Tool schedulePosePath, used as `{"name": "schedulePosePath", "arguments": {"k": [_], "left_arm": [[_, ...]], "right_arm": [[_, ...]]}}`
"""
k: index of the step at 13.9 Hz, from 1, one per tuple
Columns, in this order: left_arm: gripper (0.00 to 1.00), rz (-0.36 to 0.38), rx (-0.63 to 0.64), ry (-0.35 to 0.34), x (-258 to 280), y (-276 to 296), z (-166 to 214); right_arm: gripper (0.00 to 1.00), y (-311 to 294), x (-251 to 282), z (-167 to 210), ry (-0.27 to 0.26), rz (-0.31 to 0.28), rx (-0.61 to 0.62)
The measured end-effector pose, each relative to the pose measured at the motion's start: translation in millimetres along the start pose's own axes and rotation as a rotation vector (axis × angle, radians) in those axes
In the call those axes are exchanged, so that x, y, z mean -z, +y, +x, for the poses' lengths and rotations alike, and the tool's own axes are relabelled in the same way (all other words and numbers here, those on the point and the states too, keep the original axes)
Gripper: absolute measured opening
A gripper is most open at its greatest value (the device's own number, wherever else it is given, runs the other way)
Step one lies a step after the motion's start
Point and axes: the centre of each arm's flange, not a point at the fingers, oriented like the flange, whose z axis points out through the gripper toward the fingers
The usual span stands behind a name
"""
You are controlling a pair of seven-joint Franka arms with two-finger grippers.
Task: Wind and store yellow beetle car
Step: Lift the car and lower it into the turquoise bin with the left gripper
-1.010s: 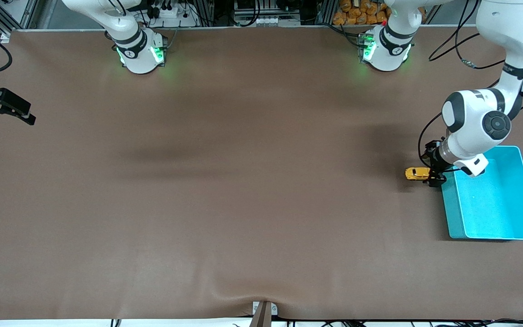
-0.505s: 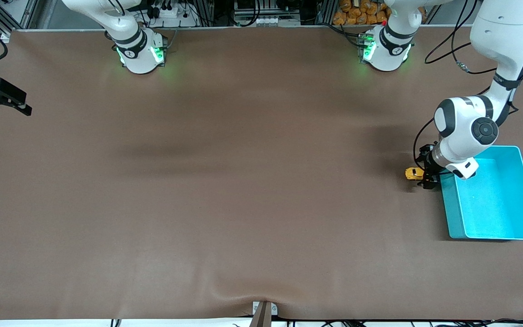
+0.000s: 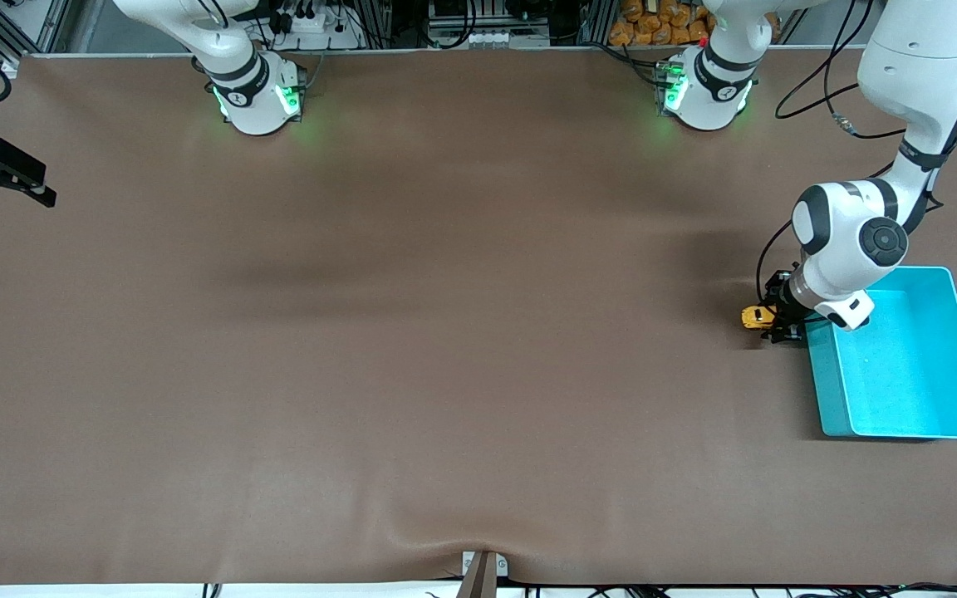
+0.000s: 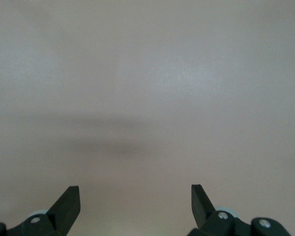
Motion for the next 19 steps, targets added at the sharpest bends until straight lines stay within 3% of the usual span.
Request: {"name": "schedulePosePath", "arguments": {"k": [1,3,6,9,12,19], "left_arm": [[0.50,-0.012,-0.003,0.001,4.6,3.6,-1.4],[0.50,-0.030,-0.030,0.001,22.1,13.5,-13.5],[0.50,0.018,-0.168,0.049,58.6,29.4,-49.6],[0.50,0.035,-0.262,0.096,108.3,45.1,-59.1],[0.50,0.016,-0.375,0.116,157.4,58.1,-41.1],[0.50,0.008,-0.697,0.141,184.6,68.5,34.2]], "right_arm": [[1.00,-0.1,-0.2,-0.1,-0.002,0.000,0.000],[1.00,-0.6,-0.3,0.0,-0.002,0.000,0.001],[1.00,-0.2,0.9,-0.1,0.000,0.000,0.000],[1.00,0.7,2.8,-0.3,0.004,-0.003,-0.001],[1.00,2.3,6.1,-1.2,0.007,-0.004,-0.004],[1.00,15.4,9.9,-4.2,0.009,-0.010,-0.026]]}}
